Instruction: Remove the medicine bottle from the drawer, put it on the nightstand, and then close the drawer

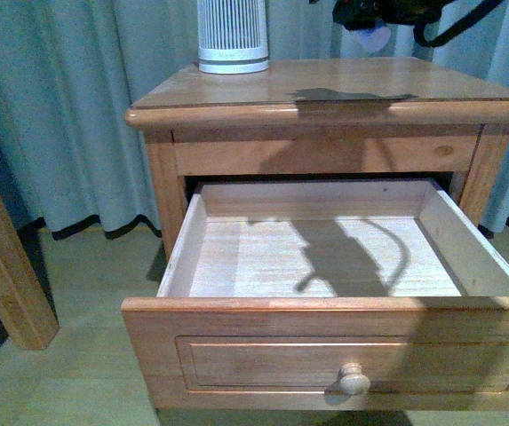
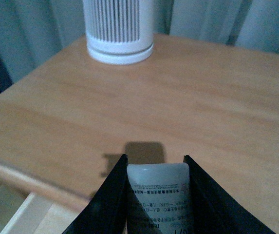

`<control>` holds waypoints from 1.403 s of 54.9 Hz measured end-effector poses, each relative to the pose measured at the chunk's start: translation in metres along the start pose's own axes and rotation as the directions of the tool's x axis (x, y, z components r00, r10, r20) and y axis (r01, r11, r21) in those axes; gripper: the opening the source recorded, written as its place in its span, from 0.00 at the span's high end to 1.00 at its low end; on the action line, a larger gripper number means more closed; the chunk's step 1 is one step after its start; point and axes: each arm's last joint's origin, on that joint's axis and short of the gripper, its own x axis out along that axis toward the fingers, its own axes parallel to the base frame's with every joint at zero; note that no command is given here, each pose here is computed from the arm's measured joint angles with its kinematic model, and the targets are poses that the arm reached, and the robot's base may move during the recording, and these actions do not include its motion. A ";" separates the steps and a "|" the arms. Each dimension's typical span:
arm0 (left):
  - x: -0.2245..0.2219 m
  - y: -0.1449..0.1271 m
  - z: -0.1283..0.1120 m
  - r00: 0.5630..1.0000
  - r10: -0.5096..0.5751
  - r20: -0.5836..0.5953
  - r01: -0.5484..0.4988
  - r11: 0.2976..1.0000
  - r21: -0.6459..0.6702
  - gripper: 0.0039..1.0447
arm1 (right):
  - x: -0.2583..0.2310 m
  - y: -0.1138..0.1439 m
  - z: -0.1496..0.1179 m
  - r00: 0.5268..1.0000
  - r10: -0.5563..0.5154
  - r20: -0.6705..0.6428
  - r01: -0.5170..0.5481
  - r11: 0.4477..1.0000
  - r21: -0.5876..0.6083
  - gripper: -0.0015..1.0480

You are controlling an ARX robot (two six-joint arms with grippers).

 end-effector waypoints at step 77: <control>0.000 0.000 0.000 1.000 0.000 0.000 0.000 1.000 0.000 0.06 | -0.244 0.035 -0.172 0.968 0.115 -0.221 -0.038 0.945 0.326 0.63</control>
